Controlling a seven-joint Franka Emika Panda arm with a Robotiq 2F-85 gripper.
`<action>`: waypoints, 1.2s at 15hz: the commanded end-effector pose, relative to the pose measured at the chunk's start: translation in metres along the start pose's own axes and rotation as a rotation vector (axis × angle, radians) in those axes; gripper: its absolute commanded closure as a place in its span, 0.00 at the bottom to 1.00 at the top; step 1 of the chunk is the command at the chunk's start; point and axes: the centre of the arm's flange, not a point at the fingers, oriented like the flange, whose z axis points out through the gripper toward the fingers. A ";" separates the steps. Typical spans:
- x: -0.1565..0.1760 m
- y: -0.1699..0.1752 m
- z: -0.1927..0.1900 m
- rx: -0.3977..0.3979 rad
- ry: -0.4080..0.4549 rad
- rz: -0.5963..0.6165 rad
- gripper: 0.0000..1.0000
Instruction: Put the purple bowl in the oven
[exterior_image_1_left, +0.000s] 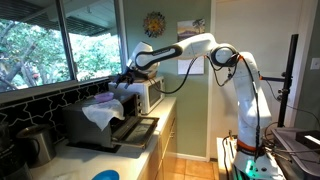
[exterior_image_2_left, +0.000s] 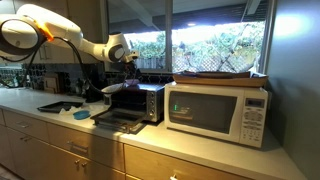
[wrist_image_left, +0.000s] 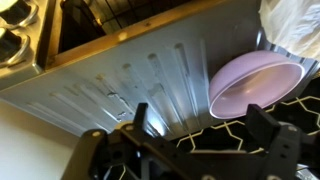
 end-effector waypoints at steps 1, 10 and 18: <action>0.017 -0.002 -0.009 0.035 -0.023 0.007 0.00; 0.055 -0.002 0.032 0.107 -0.073 0.185 0.00; 0.052 -0.009 0.060 0.046 -0.175 0.183 0.60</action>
